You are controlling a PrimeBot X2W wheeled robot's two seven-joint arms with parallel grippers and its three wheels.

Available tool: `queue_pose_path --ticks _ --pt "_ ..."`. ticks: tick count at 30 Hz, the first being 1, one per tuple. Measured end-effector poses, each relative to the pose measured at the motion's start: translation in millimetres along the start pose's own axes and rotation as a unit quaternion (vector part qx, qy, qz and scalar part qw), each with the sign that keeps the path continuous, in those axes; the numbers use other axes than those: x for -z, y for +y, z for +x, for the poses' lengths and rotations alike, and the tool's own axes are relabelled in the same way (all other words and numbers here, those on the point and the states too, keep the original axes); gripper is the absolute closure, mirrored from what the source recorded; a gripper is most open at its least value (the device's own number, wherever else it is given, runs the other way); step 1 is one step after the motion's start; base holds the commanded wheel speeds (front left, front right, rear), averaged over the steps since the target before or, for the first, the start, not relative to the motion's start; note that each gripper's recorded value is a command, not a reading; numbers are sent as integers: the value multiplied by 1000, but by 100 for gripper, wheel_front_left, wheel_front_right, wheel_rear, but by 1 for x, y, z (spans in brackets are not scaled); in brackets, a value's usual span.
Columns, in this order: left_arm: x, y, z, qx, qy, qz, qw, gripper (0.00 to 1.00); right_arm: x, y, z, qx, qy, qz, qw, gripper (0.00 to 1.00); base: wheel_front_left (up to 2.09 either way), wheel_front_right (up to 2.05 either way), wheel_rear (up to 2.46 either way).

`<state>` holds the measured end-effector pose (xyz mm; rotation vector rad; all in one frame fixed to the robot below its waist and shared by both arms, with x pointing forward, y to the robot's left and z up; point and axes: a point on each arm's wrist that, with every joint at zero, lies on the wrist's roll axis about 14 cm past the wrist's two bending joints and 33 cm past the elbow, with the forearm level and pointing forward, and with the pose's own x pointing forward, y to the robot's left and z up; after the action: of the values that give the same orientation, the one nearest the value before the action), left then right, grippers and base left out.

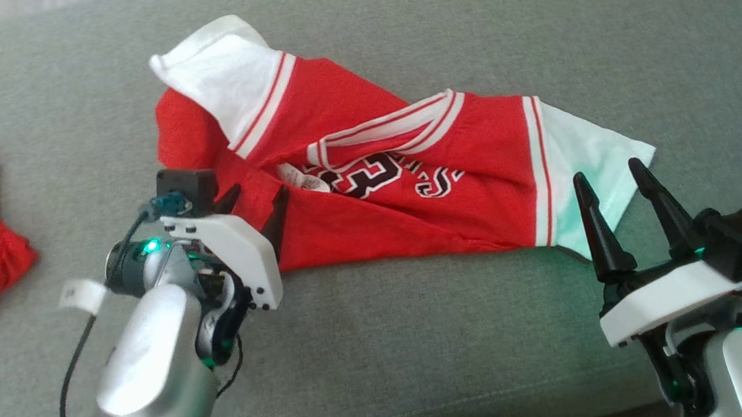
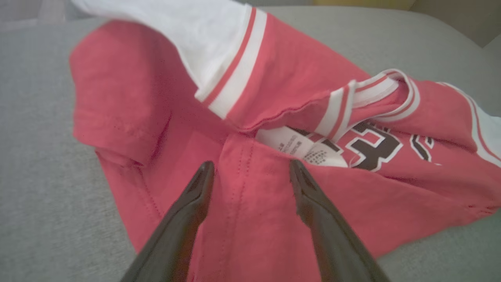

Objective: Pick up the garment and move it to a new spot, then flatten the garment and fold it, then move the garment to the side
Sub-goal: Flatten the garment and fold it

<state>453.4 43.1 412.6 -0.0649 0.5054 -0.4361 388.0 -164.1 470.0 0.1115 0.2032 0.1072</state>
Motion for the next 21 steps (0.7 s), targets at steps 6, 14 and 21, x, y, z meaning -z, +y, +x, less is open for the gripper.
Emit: queue_pose_path --ticks 6,14,21 --pt "16 2 15 12 54 -22 998 0 8 -8 -3 13 12 3 1000 0 0 0 0" --pt "22 2 19 21 80 -26 996 100 11 -10 -2 15 16 7 1000 0 0 0 0" --pt "17 2 18 23 58 -12 998 100 8 -10 0 15 11 10 1000 0 0 0 0"
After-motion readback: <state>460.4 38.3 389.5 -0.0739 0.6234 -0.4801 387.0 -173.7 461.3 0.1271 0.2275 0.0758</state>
